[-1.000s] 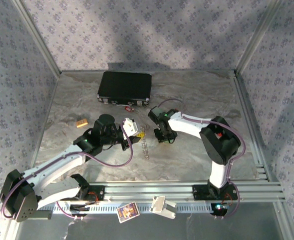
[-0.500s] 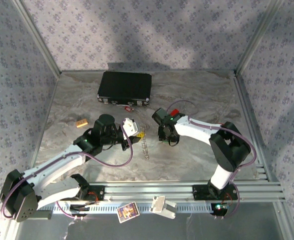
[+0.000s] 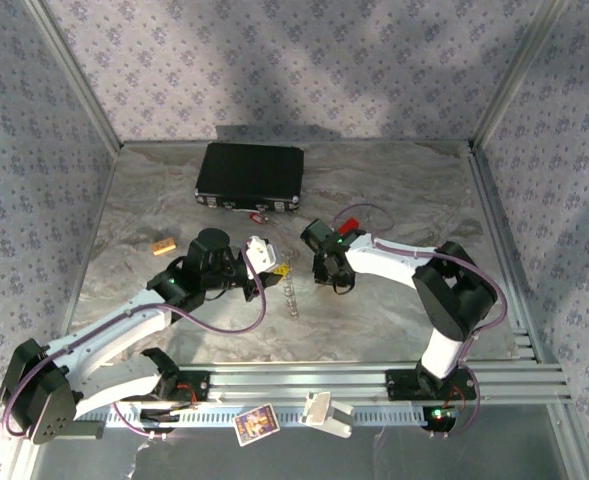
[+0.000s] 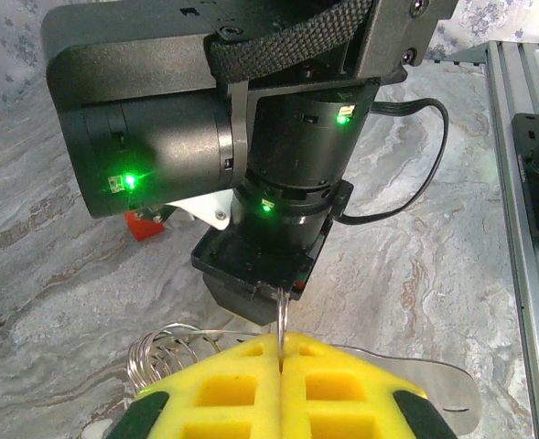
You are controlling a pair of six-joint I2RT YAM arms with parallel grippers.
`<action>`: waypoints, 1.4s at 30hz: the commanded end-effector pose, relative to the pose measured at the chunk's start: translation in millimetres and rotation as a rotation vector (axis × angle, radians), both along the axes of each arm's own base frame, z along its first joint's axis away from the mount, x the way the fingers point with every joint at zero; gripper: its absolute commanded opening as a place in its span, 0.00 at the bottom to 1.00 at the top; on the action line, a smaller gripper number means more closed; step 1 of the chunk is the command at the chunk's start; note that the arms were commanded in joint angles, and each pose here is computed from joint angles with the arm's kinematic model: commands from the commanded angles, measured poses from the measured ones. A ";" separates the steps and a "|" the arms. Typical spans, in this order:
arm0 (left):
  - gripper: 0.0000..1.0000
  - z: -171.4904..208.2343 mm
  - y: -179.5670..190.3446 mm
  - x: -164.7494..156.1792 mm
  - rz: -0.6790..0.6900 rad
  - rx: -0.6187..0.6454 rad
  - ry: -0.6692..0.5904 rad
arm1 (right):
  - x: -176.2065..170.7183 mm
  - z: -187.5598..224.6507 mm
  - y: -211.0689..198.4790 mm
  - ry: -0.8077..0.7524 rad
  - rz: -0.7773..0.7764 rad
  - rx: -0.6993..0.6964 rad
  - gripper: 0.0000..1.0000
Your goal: Put the keys on the keyring
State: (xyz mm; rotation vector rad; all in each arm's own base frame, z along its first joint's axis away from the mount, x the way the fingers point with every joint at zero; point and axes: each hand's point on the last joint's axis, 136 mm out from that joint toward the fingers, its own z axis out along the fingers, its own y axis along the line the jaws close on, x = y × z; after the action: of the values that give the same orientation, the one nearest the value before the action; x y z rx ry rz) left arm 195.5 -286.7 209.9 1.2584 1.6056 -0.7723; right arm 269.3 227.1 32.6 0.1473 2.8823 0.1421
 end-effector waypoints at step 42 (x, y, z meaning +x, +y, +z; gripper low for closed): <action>0.00 6.0 -3.5 -3.9 -0.030 -0.017 -0.029 | -9.8 1.5 -13.1 0.027 0.051 -0.128 0.01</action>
State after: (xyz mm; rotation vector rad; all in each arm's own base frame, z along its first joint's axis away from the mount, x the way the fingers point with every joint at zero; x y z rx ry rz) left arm 195.5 -286.7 209.9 1.2584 1.6056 -0.7723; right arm 263.9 226.1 29.5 0.1106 2.9036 0.0728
